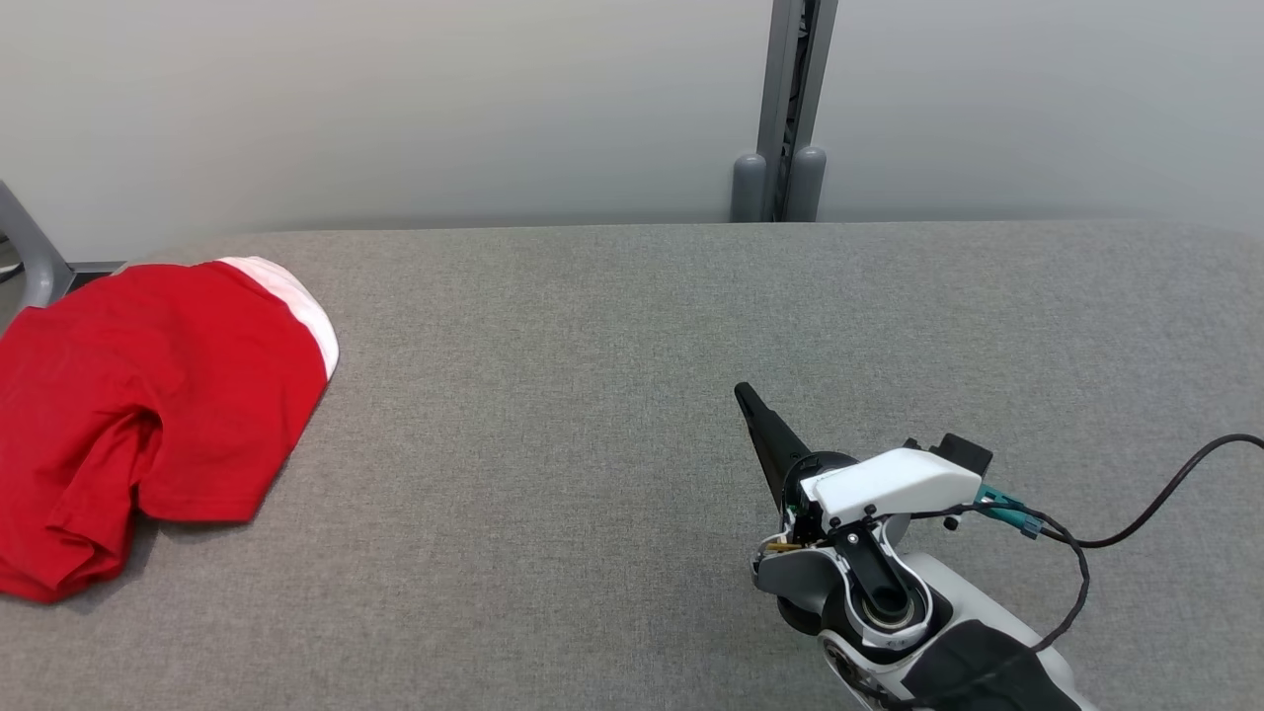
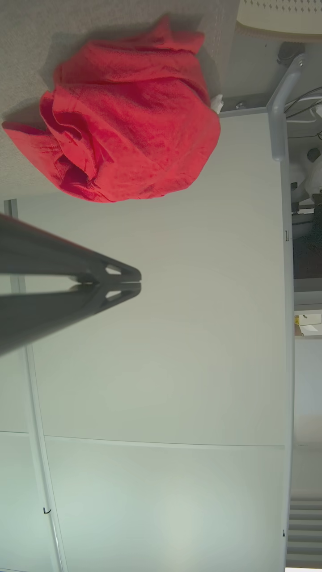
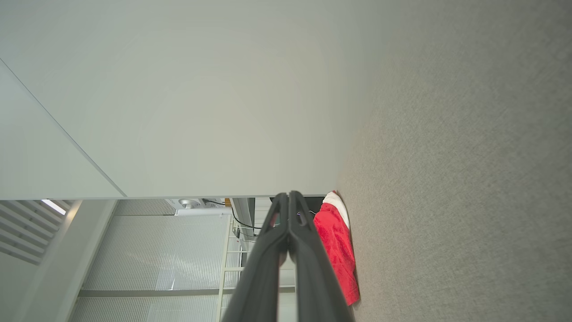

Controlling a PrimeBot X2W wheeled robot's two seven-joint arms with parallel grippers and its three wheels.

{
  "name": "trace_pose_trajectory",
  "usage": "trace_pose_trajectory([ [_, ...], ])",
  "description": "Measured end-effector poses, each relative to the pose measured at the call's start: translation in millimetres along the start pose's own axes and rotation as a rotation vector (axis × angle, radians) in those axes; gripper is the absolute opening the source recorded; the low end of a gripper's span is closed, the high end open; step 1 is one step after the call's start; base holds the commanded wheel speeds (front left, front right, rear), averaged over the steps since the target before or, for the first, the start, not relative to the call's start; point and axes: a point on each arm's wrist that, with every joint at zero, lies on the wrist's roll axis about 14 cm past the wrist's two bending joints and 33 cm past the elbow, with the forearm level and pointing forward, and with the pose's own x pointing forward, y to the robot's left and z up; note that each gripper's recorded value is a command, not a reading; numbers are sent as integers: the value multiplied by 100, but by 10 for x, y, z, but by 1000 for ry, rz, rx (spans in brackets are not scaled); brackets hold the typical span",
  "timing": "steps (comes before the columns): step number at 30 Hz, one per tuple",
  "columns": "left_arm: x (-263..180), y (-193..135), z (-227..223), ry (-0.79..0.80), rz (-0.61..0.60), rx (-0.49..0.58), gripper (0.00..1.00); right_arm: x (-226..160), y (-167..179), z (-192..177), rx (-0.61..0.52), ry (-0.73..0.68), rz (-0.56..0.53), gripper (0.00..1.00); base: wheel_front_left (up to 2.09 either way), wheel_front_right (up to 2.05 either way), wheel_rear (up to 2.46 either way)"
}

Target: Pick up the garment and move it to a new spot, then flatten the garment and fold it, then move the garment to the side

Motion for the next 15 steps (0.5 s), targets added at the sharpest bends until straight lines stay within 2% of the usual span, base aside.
trace_pose_trajectory([
  [15, 0, 0, 0, 0, 0, 0, 0, 0, 0, 0, 0, 0, 0, 0, 0, 0, 0],
])
